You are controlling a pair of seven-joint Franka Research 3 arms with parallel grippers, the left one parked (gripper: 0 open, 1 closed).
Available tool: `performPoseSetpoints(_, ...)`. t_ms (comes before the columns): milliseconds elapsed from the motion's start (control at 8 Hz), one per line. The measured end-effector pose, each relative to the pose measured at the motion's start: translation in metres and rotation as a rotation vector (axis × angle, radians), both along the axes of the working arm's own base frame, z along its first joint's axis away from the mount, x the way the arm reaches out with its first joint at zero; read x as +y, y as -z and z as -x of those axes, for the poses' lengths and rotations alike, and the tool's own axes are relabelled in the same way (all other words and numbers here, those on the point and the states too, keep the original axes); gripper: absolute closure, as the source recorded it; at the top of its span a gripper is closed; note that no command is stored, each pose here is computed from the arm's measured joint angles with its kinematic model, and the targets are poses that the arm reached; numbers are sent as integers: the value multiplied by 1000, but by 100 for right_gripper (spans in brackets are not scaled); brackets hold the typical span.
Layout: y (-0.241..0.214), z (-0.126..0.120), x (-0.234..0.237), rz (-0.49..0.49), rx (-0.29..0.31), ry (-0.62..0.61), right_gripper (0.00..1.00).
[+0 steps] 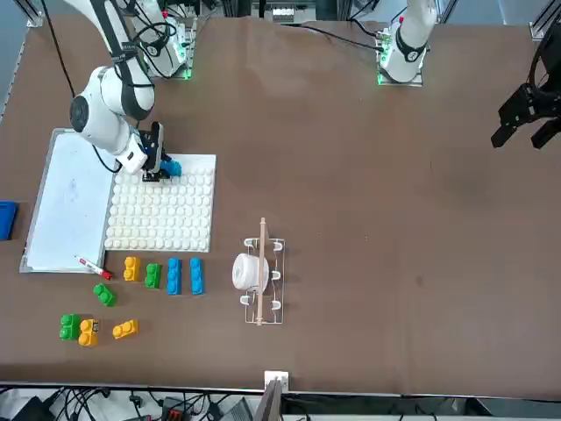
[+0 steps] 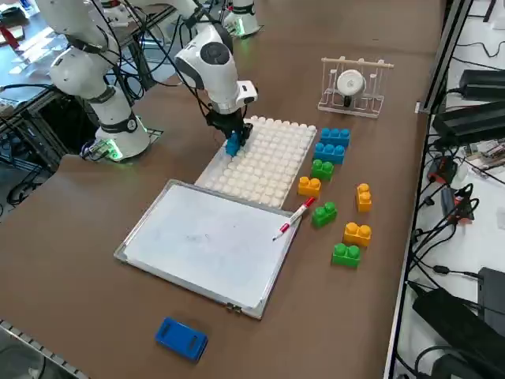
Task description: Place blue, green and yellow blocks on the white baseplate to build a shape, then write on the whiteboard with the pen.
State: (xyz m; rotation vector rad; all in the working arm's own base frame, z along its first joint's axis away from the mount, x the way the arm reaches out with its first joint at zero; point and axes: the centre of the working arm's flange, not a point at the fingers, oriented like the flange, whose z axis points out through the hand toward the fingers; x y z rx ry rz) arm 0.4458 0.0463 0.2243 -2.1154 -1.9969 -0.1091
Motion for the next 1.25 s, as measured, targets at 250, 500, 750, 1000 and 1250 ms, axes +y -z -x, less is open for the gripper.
performPoseSetpoints(250, 8, -3, 4, 10, -7, -3, 6)
performPoseSetpoints(500, 6, -5, 5, 10, -14, -4, 1)
performPoseSetpoints(750, 2, -9, 5, 10, -27, -3, 0)
performPoseSetpoints(1000, -4, -13, 6, 8, -41, -3, 0)
performPoseSetpoints(1250, -22, -15, 8, -7, -55, -5, 0)
